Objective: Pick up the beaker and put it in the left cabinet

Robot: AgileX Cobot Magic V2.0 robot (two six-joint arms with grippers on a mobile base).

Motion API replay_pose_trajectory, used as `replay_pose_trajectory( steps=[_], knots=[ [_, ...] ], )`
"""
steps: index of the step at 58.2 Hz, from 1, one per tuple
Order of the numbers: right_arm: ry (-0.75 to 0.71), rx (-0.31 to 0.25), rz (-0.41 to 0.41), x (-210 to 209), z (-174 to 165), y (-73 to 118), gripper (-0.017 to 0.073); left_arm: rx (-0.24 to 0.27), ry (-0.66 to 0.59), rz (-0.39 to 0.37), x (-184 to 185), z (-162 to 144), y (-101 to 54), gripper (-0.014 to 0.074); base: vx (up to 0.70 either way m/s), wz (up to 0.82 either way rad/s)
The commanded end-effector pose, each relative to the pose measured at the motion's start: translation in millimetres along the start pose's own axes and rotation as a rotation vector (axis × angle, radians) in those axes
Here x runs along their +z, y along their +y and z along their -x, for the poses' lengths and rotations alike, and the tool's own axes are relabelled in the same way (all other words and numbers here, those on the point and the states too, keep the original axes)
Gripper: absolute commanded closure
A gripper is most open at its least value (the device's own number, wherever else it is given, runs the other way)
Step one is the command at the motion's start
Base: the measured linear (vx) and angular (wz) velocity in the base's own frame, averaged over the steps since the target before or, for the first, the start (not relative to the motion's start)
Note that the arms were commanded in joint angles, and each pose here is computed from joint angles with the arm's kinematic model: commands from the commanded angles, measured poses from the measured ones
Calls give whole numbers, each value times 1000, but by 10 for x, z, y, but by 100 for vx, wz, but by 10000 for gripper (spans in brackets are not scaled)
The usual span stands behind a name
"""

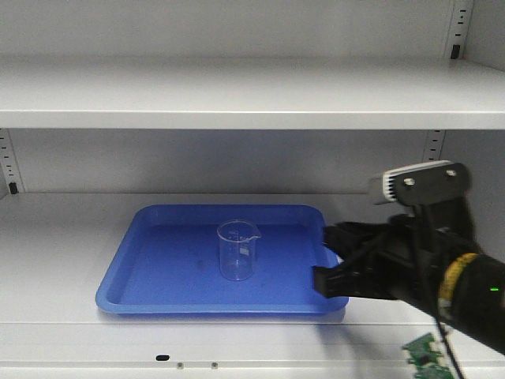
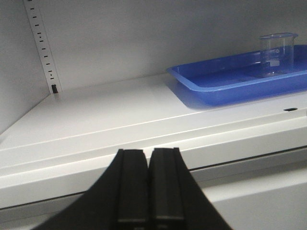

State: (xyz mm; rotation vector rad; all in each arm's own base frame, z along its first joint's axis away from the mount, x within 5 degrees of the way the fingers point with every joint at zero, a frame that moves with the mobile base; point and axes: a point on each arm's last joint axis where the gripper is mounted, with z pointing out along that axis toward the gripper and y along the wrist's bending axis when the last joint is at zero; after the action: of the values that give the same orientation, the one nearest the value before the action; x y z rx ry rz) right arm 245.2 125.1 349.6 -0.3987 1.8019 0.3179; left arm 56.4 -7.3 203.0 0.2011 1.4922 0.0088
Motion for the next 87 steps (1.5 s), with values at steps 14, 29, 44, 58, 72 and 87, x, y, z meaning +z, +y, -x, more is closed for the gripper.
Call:
replay_pose_trajectory(
  steps=[14,29,44,58,72,87],
  knots=[
    [-229,41,-155,-762,-77,-395,561,-6,-77,7,-13,26,0,592,0,0],
    [-350,16,-334,-1402,-742,-497,561,-6,-77,7,-13,26,0,592,0,0],
    [-400,-25,-394,-1768,-1391,-365,561,-6,-77,7,-13,26,0,592,0,0],
    [-412,-45,-396,-1850,-1822,-290,561,-6,-77,7,-13,26,0,592,0,0],
    [-332,-57,-395,-1779,-1991,-300,561,-6,-77,7,-13,26,0,592,0,0],
    [-309,-62,-397,-1772,-2008,-303,561,-6,-77,7,-13,26,0,592,0,0]
  ],
)
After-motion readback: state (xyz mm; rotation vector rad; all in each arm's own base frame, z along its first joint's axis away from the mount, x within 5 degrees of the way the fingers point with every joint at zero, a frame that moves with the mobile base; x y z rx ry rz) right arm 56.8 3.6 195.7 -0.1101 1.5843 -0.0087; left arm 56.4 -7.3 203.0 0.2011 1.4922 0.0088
